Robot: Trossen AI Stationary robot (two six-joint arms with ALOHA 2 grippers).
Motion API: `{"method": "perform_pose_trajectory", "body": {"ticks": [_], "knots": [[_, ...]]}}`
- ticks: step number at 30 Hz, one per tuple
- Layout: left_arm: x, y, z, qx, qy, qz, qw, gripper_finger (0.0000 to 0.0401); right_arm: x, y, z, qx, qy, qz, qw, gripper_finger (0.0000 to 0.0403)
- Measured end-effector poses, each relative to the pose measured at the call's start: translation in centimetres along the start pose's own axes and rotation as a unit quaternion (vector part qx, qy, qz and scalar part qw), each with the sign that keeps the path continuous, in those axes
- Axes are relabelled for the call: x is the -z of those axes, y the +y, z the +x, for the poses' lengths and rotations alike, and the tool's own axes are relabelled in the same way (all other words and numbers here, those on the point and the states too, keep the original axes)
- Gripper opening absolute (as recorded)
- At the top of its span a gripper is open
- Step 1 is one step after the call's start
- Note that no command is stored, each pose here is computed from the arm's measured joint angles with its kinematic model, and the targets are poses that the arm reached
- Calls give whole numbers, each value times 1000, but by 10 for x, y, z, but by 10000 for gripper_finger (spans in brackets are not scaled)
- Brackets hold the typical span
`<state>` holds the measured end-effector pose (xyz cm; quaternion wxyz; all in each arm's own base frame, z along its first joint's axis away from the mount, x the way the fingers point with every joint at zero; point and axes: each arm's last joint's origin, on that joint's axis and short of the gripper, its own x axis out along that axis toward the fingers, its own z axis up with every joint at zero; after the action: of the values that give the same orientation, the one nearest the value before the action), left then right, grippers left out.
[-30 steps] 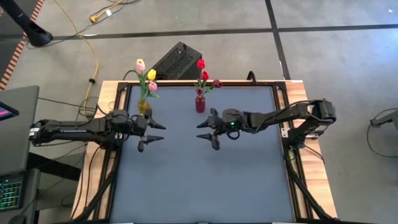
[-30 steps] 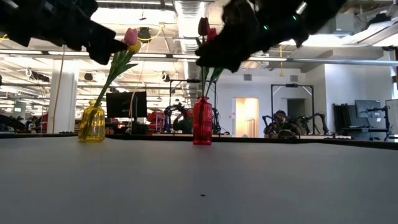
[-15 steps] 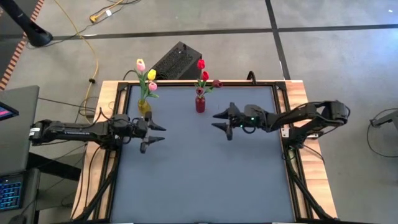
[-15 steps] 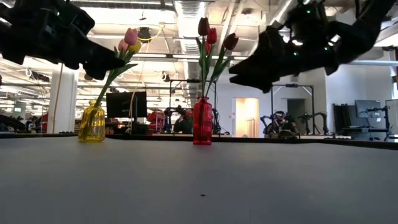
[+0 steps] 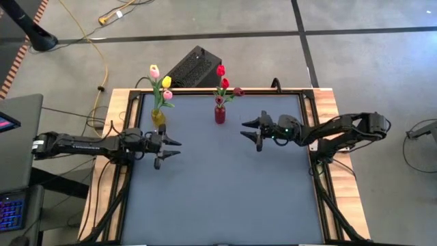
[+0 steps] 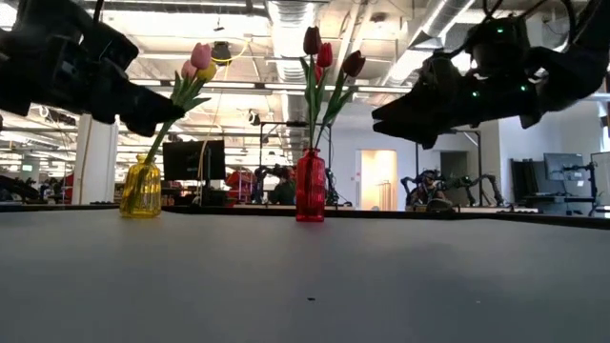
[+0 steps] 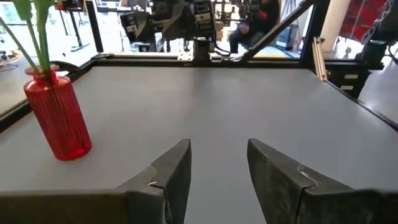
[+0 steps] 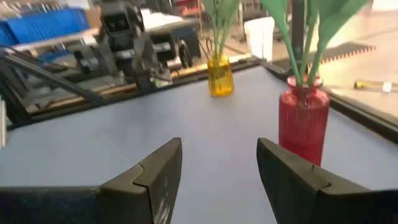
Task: Sort flowers into vase by color
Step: Return to Home Position
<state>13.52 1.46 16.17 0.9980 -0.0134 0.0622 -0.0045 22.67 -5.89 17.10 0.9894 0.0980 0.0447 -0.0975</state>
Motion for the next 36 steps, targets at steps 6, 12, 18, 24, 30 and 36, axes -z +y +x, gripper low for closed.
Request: {"method": "perform_pose_trajectory", "body": {"ticks": [6, 12, 18, 24, 30, 36], "knots": [[7, 1, -1, -13, 18, -1, 1000, 134, 7, 0, -10, -5, -21, 9, 1000, 234], [8, 0, -8, -14, 28, -2, 999, 129, 11, -5, -29, 7, -32, 32, 999, 234], [4, -1, -16, -25, 7, 1, 1000, 129, 7, -12, -45, 26, -53, 51, 997, 234], [3, -2, -23, -30, -1, 2, 1000, 129, 6, -13, -63, 41, -30, 62, 997, 234], [1, -1, -26, -43, -16, 4, 999, 129, 6, -11, -79, 75, -14, 64, 995, 234], [1, -1, -27, -43, -15, 6, 999, 129, 8, -8, -85, 90, 1, 55, 994, 234]]}}
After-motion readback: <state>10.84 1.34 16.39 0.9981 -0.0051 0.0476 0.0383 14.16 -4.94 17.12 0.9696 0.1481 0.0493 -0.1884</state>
